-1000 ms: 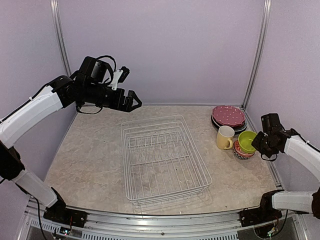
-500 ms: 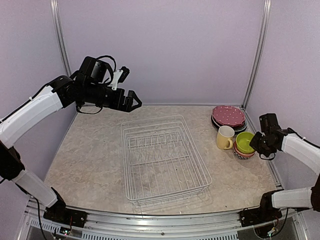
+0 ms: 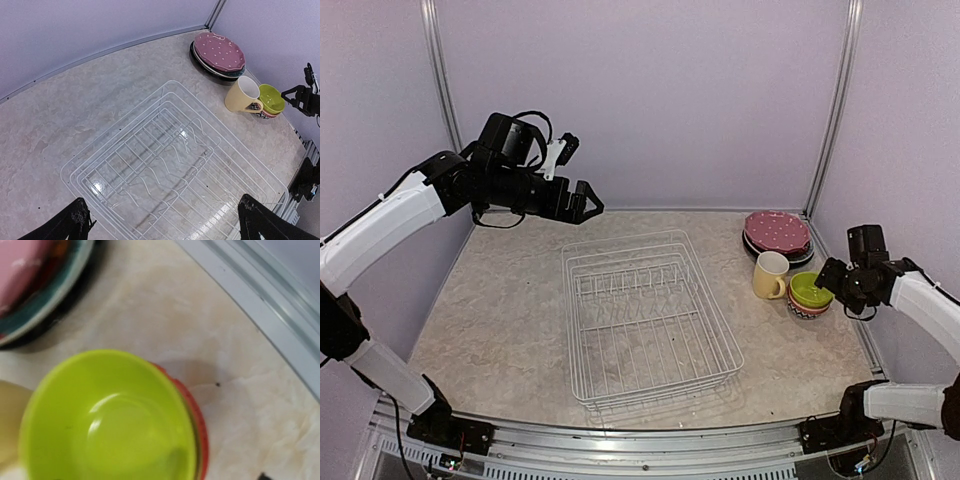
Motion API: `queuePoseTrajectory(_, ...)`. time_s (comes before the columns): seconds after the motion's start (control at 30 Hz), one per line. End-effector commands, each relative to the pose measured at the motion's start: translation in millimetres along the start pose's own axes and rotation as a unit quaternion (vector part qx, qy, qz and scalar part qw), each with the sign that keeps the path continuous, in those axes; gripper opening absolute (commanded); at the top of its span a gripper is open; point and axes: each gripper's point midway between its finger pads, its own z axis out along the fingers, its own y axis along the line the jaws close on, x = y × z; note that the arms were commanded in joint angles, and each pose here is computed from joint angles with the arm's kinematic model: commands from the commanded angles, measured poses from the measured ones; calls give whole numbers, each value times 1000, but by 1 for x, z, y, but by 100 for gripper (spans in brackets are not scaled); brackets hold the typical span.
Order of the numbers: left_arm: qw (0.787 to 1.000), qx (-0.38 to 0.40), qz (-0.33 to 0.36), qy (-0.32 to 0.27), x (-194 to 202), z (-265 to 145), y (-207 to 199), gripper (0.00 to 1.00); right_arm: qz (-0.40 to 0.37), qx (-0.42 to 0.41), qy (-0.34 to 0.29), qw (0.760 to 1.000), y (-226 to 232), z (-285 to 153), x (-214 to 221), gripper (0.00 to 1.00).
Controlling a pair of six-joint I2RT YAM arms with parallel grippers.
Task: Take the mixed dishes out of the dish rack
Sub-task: Place the bowl in the bowl, then reset both arms
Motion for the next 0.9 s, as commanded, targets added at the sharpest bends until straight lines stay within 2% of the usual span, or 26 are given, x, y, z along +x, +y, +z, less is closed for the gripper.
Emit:
queuePoseTrajectory(0.0, 1000, -8, -2, -13, -5, -7, 4, 99, -35, -73, -23, 996, 22, -38, -18, 88)
queuePoseTrajectory(0.17, 999, 2, -10, -50, -19, -26, 5, 99, -118, -190, -56, 973, 56, -98, -29, 99)
queuePoseTrajectory(0.27, 995, 9, -19, -101, -36, -53, 8, 99, -160, -241, -118, 950, 66, -146, -43, 100)
queuePoseTrajectory(0.47, 976, -24, -6, -216, -69, -124, 18, 99, -226, -276, -220, 908, 73, -226, -71, 100)
queuePoseTrajectory(0.57, 960, -37, 3, -277, -77, -167, 19, 99, -241, -300, -259, 886, 77, -255, -76, 100)
queuePoseTrajectory(0.73, 921, -82, -6, -380, -74, -246, 30, 99, -247, -353, -319, 844, 85, -299, -79, 100)
queuePoseTrajectory(0.87, 897, -95, -7, -432, -61, -292, 32, 99, -252, -401, -365, 801, 89, -340, -77, 100)
